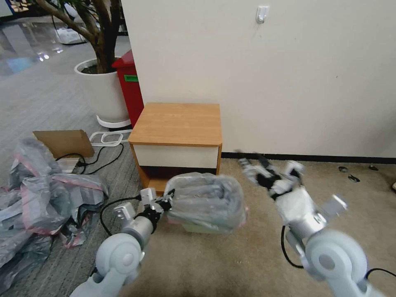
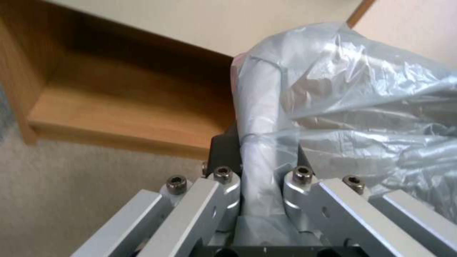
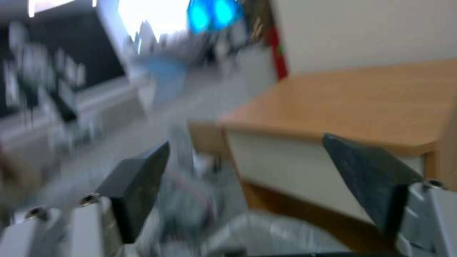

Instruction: Pick up the garbage bag from the table and place it over the trash can.

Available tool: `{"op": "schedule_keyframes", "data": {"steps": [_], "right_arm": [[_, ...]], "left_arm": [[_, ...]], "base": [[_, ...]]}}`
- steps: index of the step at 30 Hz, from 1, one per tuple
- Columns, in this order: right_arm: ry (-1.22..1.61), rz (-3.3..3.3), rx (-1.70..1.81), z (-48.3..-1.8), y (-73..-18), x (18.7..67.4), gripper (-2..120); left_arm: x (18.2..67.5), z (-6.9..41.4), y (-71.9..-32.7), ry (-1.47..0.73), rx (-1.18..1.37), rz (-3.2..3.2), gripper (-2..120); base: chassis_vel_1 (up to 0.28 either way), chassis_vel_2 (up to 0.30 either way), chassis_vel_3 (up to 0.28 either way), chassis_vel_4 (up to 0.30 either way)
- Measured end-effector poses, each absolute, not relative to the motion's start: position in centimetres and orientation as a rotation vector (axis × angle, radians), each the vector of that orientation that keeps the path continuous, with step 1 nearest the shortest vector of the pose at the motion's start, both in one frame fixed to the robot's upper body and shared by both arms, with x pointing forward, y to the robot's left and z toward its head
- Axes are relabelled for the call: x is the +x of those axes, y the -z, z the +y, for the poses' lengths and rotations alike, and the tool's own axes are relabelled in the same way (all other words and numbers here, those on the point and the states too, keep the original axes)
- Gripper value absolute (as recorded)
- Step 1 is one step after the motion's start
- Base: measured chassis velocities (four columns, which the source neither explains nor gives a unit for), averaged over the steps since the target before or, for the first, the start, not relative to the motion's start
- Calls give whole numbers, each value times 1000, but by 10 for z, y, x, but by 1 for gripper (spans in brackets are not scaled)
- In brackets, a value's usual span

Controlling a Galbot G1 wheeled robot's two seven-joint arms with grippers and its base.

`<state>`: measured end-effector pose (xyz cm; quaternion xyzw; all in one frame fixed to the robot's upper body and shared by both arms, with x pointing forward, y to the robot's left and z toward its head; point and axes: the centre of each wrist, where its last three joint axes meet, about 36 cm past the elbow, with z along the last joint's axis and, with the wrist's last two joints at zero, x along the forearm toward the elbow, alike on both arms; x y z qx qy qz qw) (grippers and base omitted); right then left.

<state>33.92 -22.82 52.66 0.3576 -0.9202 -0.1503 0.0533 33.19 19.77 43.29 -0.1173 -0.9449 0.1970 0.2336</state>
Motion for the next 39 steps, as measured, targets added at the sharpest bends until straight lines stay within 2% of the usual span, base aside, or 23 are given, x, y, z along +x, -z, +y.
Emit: {"op": "schedule_keyframes", "data": {"steps": [1, 2, 3, 4, 7, 10, 13, 14, 17, 19, 21, 39], "right_arm": [[259, -2746, 1162, -223, -531, 346, 77], [153, -2716, 1200, -221, -532, 349, 75], [-68, -2647, 1256, -215, -535, 353, 67], [-68, -2647, 1256, -215, -535, 353, 67], [-425, -2522, 1249, -201, -544, 359, 53], [-544, -2476, 1239, -193, -549, 362, 45], [-726, -2431, 1243, -184, -546, 366, 32], [-726, -2431, 1243, -184, -546, 366, 32], [-800, -2377, 1272, -178, -538, 366, 17], [-813, -2371, 1272, -176, -535, 368, 14], [-840, -2370, 1256, -169, -526, 375, 2], [-975, -2331, 1149, -140, -480, 413, 0]], "left_arm": [[330, 193, -433, -499, -331, -2610, 6], [329, 192, -433, -484, -336, -2617, 6], [327, 188, -435, -447, -347, -2638, 6], [327, 188, -435, -447, -347, -2638, 6], [320, 185, -441, -345, -374, -2716, 6], [317, 185, -441, -270, -390, -2765, 6], [314, 184, -444, -209, -410, -2811, 6], [314, 184, -444, -209, -410, -2811, 6], [313, 181, -446, -192, -428, -2828, 6], [313, 180, -446, -189, -433, -2831, 6], [311, 176, -447, -182, -452, -2841, 6], [306, 168, -461, -193, -518, -2875, 6]], "base": [[0, 0, 0, 0], [0, 0, 0, 0], [0, 0, 0, 0], [0, 0, 0, 0], [0, 0, 0, 0], [0, 0, 0, 0], [0, 0, 0, 0], [0, 0, 0, 0], [0, 0, 0, 0], [0, 0, 0, 0], [0, 0, 0, 0], [0, 0, 0, 0]]}}
